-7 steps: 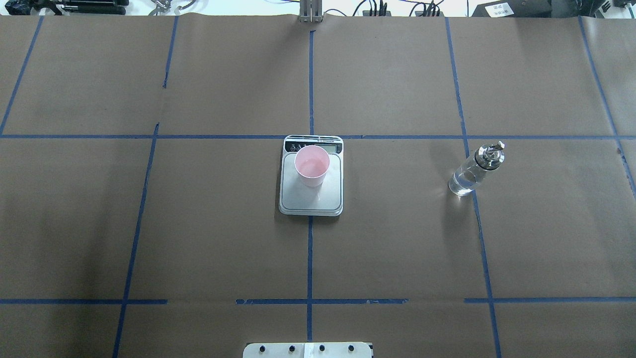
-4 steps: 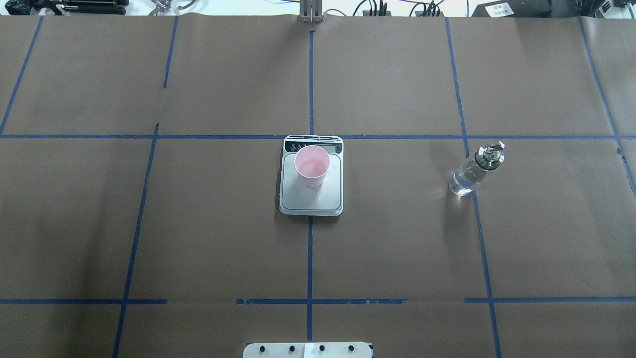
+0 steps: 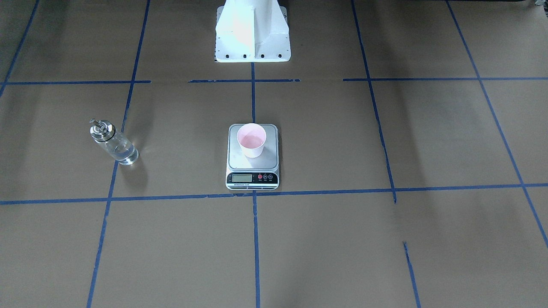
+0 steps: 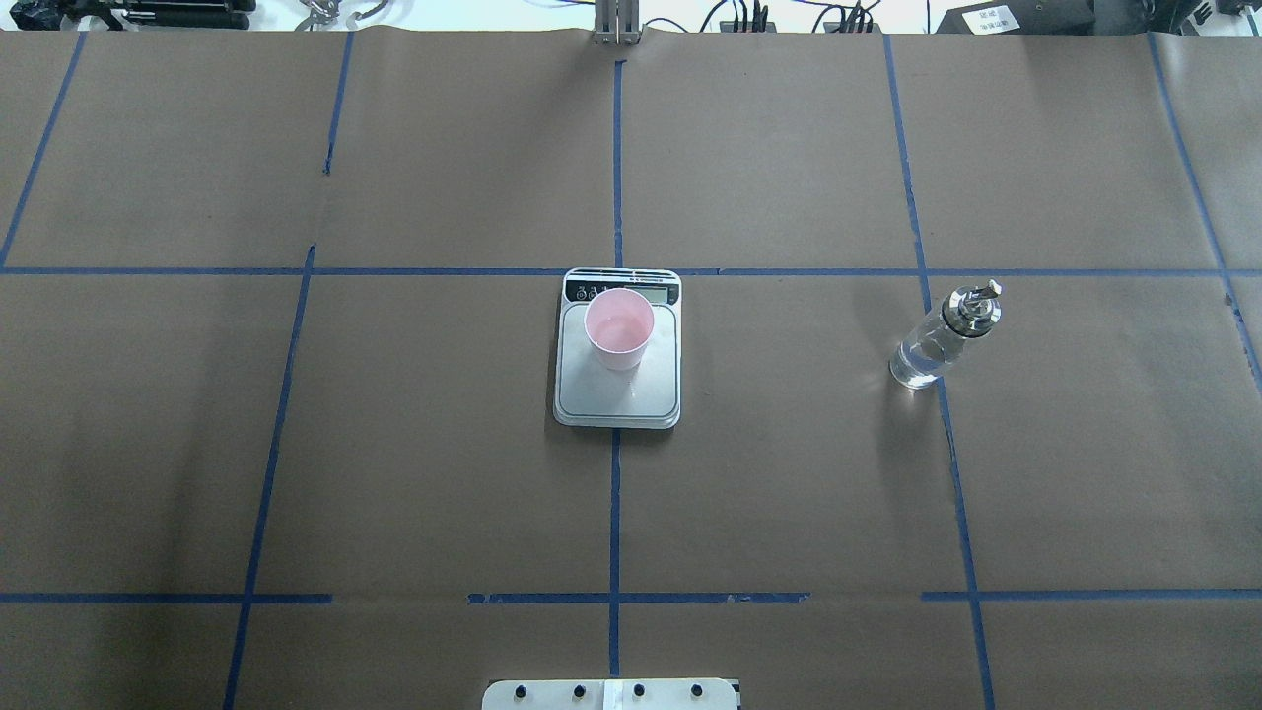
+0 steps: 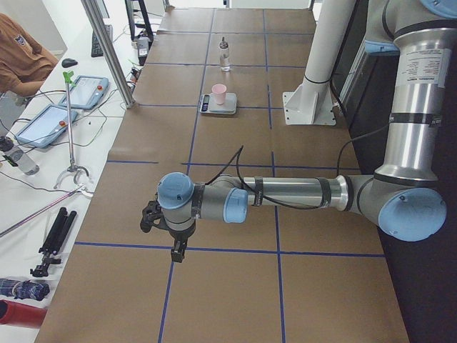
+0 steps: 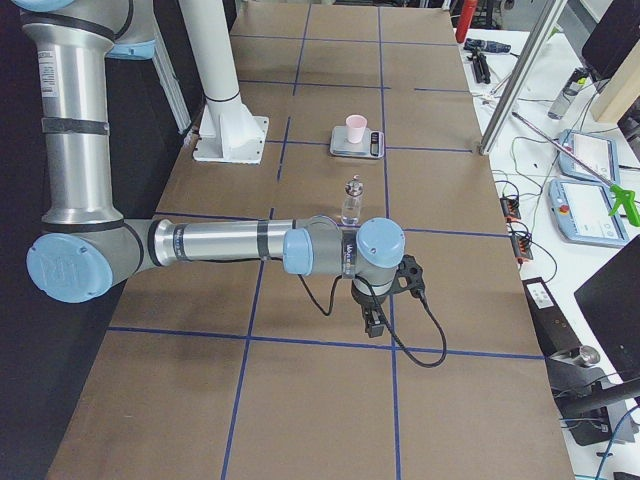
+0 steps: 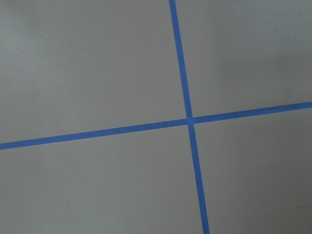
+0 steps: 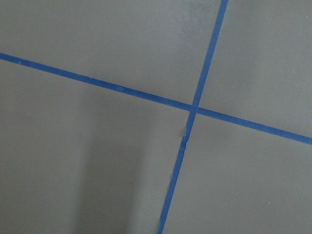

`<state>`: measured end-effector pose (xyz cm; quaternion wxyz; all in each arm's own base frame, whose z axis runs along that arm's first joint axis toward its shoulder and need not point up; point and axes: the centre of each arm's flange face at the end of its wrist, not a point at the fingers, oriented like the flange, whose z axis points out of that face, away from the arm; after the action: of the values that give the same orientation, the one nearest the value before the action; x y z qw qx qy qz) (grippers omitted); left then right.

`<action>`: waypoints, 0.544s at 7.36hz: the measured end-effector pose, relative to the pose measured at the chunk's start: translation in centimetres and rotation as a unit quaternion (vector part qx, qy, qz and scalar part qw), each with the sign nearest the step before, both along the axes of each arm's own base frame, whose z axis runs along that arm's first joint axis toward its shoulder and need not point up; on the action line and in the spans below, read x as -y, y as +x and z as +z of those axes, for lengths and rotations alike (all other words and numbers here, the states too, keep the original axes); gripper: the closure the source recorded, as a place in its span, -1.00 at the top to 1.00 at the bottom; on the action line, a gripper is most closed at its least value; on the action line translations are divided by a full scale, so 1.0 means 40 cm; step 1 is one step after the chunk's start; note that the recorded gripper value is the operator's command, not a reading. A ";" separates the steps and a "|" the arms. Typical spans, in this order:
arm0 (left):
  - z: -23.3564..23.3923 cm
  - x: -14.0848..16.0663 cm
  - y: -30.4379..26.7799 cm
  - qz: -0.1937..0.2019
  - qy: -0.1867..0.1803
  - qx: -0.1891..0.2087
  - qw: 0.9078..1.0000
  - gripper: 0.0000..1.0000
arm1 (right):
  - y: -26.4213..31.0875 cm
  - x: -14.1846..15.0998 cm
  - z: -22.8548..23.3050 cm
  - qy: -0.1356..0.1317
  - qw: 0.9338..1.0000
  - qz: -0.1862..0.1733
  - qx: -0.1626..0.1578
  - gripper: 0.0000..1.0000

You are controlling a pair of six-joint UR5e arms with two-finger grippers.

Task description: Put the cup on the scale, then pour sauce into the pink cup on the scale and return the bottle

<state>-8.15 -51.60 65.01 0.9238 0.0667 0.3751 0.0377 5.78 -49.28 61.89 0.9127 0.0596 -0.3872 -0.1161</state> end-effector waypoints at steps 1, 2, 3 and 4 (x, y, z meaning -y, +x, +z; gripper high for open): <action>0.001 0.003 -0.004 -0.001 0.001 -0.001 1.000 1.00 | -0.003 0.000 0.002 -0.001 1.000 -0.001 0.001 1.00; 0.003 0.005 -0.005 -0.002 0.000 -0.001 1.000 1.00 | -0.006 0.001 0.002 -0.001 1.000 -0.002 0.003 1.00; 0.019 0.004 -0.005 -0.002 -0.004 -0.001 1.000 1.00 | -0.008 0.001 0.002 -0.002 1.000 -0.003 0.004 1.00; 0.046 0.000 -0.005 -0.002 -0.009 -0.001 1.000 1.00 | -0.009 -0.002 0.005 -0.003 1.000 -0.003 0.005 1.00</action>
<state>-8.35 -51.61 66.86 0.9239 0.0590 0.3766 0.0328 5.44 -49.19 62.10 0.9108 0.0559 -0.3921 -0.1170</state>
